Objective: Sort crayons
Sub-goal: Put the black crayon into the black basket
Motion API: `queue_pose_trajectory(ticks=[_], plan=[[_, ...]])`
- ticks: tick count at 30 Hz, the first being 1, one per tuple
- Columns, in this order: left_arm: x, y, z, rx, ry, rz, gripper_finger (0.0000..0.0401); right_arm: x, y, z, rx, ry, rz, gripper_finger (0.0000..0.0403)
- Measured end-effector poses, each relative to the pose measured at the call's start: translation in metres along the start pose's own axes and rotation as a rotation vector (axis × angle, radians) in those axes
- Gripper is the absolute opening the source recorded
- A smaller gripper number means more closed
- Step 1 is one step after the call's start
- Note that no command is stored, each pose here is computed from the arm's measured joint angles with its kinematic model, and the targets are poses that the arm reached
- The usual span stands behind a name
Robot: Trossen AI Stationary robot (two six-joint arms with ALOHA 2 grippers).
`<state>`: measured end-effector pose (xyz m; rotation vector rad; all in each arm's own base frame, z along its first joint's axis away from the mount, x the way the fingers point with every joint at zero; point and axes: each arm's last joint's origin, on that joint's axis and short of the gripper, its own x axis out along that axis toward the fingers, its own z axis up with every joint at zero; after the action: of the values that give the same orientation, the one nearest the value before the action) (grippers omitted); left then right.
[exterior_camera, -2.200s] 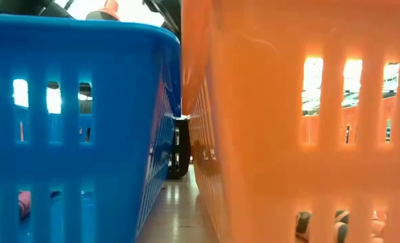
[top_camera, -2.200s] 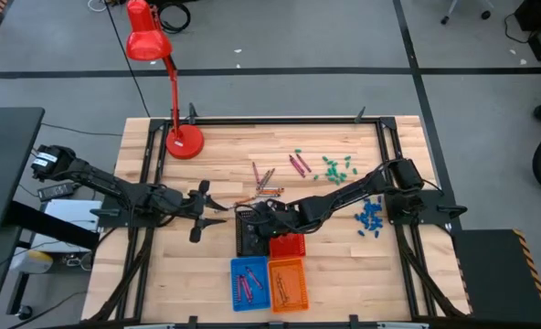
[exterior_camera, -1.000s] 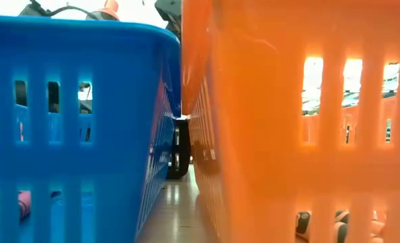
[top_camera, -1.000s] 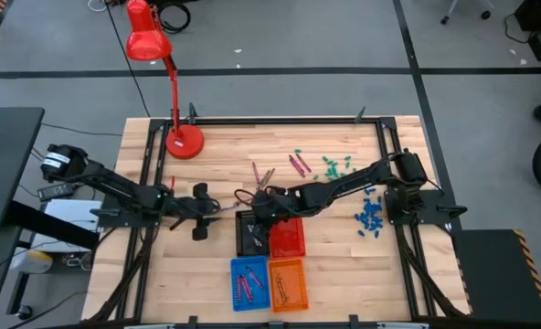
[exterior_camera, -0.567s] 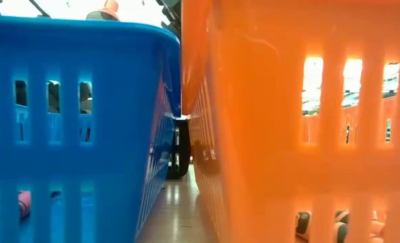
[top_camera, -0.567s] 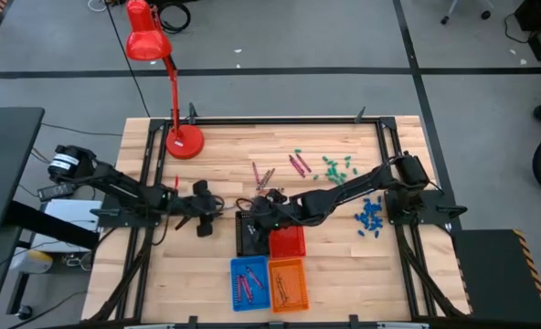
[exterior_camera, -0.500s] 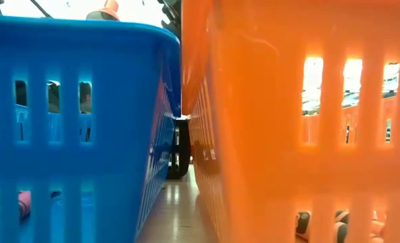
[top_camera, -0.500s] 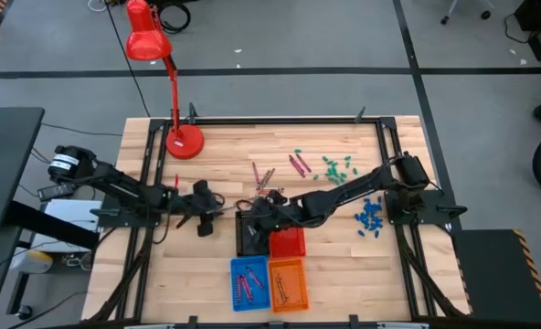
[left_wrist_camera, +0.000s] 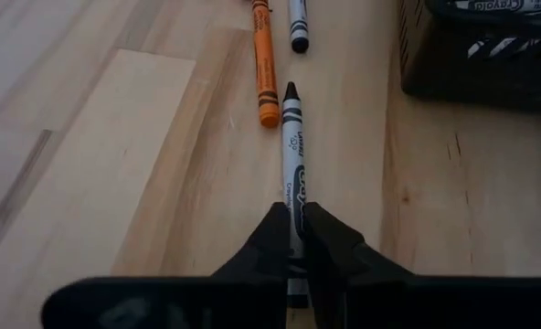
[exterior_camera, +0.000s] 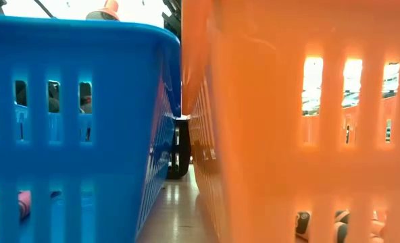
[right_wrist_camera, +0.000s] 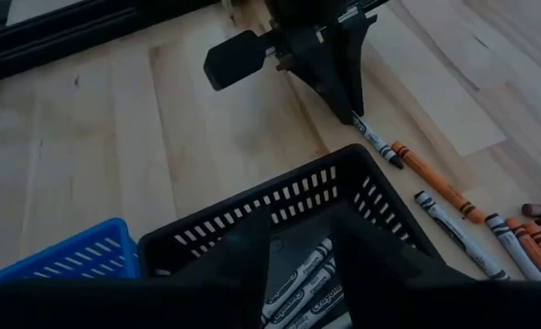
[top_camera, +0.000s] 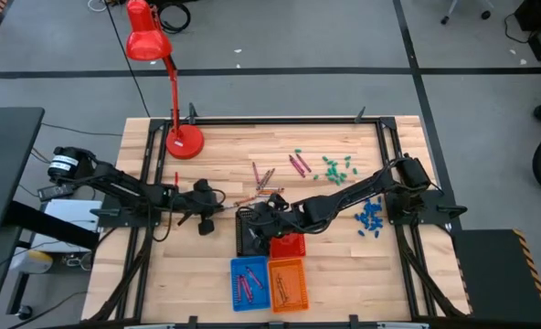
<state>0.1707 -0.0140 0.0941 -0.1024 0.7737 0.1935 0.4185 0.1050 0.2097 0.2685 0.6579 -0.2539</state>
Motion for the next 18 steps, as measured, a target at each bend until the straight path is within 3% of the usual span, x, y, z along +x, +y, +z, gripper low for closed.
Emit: queue_pose_trajectory(ticks=[18], plan=[[-0.012,-0.002,0.010,0.005,-0.104,-0.044,0.0034,0.000,0.000,0.000,0.008,-0.007,-0.014,0.0123]])
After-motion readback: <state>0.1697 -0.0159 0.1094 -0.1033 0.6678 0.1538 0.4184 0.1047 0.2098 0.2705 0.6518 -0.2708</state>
